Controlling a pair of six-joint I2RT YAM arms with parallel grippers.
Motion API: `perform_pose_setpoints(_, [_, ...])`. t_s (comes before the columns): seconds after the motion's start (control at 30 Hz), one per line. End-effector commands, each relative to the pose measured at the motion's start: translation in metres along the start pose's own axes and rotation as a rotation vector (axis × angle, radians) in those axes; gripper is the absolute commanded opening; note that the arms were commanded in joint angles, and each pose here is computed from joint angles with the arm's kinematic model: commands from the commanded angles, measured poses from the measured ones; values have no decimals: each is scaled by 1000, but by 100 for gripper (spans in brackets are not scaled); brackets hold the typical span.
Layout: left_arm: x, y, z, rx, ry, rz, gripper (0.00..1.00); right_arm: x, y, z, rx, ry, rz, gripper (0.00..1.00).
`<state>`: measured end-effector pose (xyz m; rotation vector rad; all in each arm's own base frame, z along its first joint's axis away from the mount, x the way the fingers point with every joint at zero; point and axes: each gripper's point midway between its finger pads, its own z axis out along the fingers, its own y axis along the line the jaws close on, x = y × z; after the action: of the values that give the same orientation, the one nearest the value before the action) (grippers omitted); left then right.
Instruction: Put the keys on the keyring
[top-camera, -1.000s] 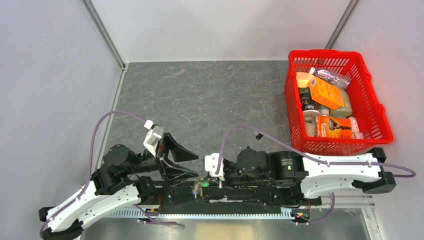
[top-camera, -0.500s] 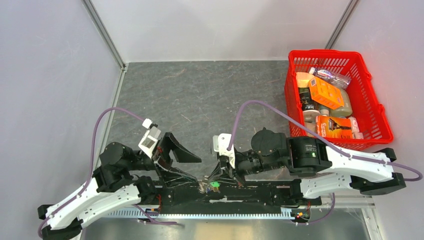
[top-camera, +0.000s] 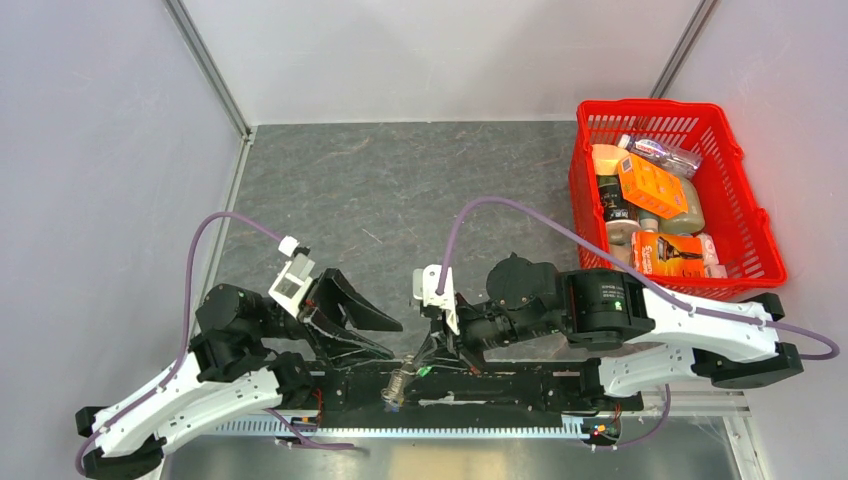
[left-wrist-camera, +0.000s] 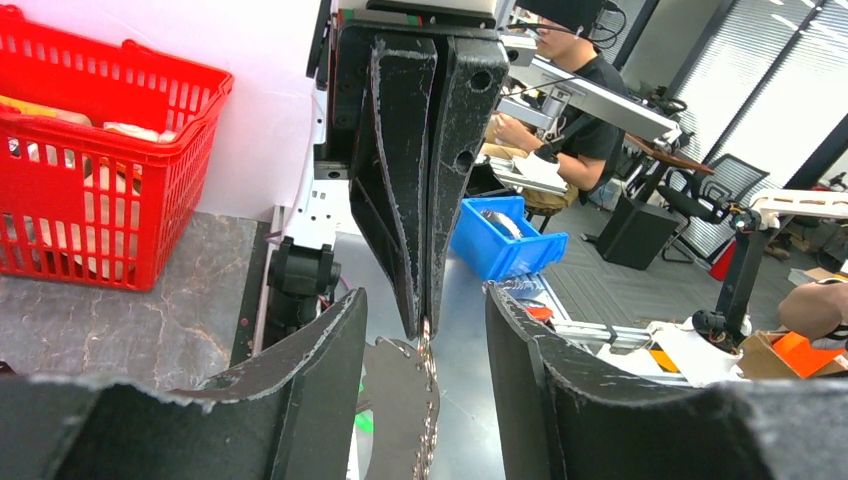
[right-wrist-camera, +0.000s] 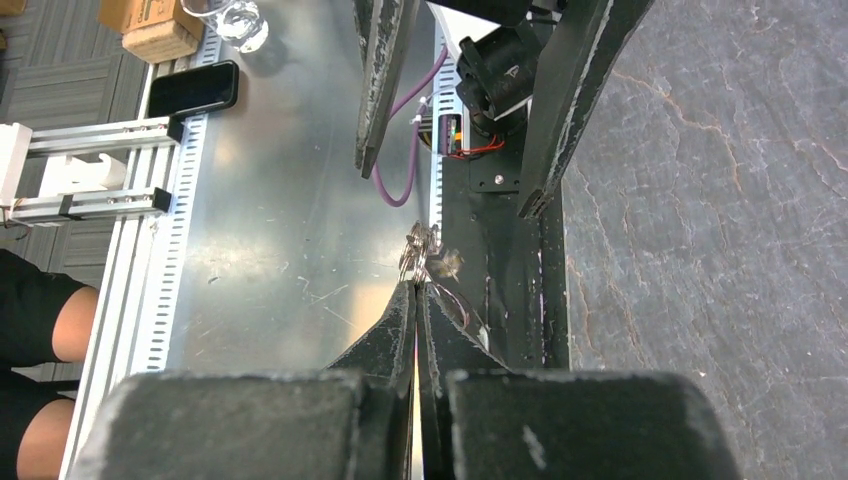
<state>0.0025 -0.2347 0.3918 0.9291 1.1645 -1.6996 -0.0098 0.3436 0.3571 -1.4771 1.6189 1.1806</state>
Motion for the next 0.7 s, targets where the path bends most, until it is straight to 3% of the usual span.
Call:
perform_pose_setpoints(0.0, [-7,-10,2,48,-14,2,54,-41,7,-16,-9,-133,-5,0])
perform_pose_setpoints(0.23, [-4,-7,2,51,-30,-15,53,-55,6,-19,9,-209,34,0])
perform_pose_setpoints(0.67, [-20,-19,-7,86,-167,-4,54,-76,-2,-30,40,-456,72,0])
